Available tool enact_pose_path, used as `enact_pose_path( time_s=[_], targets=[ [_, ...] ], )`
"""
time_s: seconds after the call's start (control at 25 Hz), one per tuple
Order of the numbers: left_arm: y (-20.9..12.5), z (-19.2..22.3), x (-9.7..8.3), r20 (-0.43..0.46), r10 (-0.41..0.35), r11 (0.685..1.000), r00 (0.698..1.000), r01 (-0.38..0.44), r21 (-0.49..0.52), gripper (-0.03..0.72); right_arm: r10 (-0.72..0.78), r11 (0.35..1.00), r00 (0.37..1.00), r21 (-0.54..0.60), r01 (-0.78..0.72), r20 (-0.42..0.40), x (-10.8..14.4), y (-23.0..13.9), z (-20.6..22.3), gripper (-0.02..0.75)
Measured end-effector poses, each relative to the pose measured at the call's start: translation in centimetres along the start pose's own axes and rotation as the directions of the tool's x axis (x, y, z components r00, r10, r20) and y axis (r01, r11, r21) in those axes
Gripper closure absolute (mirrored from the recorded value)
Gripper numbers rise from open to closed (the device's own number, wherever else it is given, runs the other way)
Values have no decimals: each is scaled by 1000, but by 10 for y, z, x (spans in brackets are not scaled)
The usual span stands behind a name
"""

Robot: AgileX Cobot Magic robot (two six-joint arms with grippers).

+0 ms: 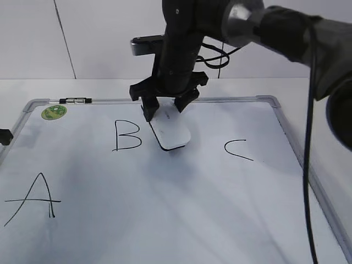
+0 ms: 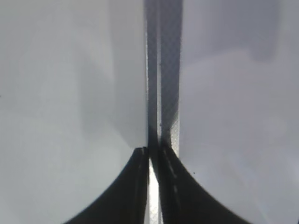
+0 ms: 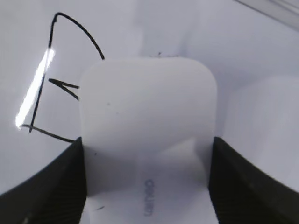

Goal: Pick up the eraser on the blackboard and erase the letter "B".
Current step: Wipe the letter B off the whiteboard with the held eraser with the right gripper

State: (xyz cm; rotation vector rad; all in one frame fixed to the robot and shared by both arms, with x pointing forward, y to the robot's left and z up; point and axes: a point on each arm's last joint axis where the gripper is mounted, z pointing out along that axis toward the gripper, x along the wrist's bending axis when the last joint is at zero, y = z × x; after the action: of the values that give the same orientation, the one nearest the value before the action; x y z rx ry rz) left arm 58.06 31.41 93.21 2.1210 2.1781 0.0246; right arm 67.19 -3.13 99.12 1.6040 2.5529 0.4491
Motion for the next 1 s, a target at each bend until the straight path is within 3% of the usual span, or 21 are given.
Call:
enact_pose_path(
  time_s=[0.44,1.0],
  targets=[
    [-1,0,0,1,0,1000,1000,0,10,633,-220,976,976,5,220,10,34,5,36,215],
    [-1,0,0,1,0,1000,1000,0,17,633,-287,958,958,13,287,-8,39,7,54,216]
  ],
)
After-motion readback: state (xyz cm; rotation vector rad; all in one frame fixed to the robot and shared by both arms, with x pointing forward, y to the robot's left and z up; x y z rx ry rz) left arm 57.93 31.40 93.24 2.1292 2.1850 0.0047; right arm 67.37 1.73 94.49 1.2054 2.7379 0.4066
